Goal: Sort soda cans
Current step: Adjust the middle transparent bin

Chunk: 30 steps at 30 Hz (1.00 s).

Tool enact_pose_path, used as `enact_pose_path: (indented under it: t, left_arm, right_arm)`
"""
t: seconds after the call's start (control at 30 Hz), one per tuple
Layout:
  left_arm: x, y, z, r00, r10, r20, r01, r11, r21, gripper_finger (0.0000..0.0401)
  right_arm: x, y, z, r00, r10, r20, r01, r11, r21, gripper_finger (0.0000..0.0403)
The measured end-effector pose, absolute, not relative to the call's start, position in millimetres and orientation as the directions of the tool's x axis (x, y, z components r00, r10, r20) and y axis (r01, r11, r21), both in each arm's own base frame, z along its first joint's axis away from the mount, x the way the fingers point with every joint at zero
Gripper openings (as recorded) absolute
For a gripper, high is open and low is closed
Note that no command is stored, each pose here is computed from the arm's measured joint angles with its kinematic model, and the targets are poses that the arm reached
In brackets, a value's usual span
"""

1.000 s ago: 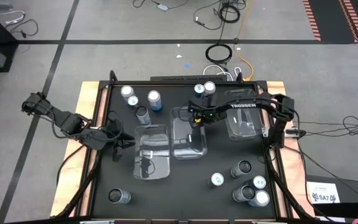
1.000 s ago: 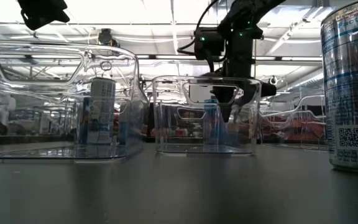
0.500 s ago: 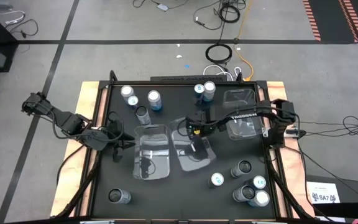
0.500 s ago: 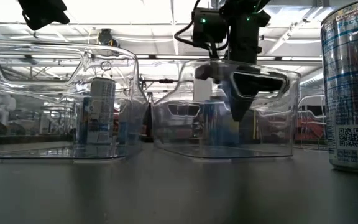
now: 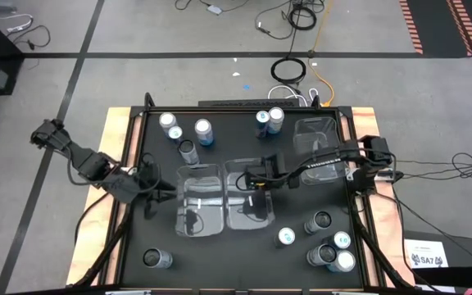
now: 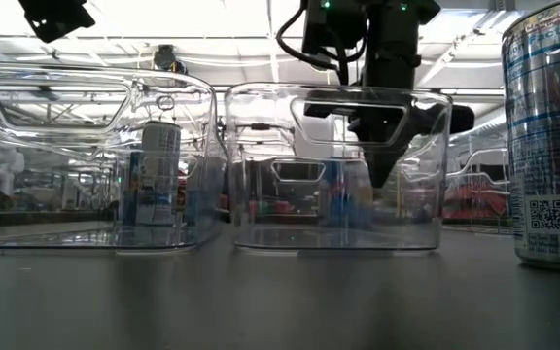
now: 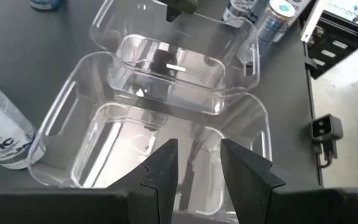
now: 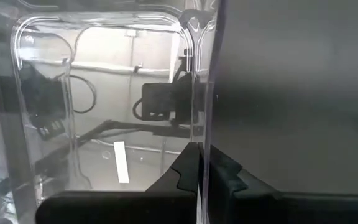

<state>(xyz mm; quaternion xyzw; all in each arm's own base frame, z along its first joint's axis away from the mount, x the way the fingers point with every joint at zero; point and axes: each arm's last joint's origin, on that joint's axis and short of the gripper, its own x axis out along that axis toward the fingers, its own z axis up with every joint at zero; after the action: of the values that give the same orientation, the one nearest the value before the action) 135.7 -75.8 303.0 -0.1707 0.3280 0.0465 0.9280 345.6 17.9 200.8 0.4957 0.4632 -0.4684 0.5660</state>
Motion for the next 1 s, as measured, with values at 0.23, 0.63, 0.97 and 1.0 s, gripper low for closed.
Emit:
enact_pose_path:
  t: [0.23,0.63,0.97,1.0]
  left_arm:
    - [131.9,-82.2,303.0,0.778,-0.063,-0.625,-0.155,0.945,-0.288,0.0131]
    - [128.7,-87.1,303.1,0.776,-0.092,-0.624,-0.108,0.956,-0.274,0.0131]
    - [128.3,-86.7,302.7,0.773,-0.089,-0.628,-0.108,0.957,-0.269,0.0131]
    - [128.1,-86.6,302.4,0.771,-0.088,-0.631,-0.109,0.958,-0.266,0.0131]
  right_arm:
    - [343.1,26.2,200.6,0.115,-0.089,-0.989,0.993,0.042,0.112,0.0001]
    - [342.8,26.8,200.5,0.114,-0.099,-0.989,0.989,0.104,0.103,0.0]
    - [342.9,26.9,200.6,0.115,-0.097,-0.989,0.99,0.088,0.106,0.0009]
    - [342.6,26.8,201.4,0.118,-0.097,-0.988,0.991,0.081,0.11,0.0013]
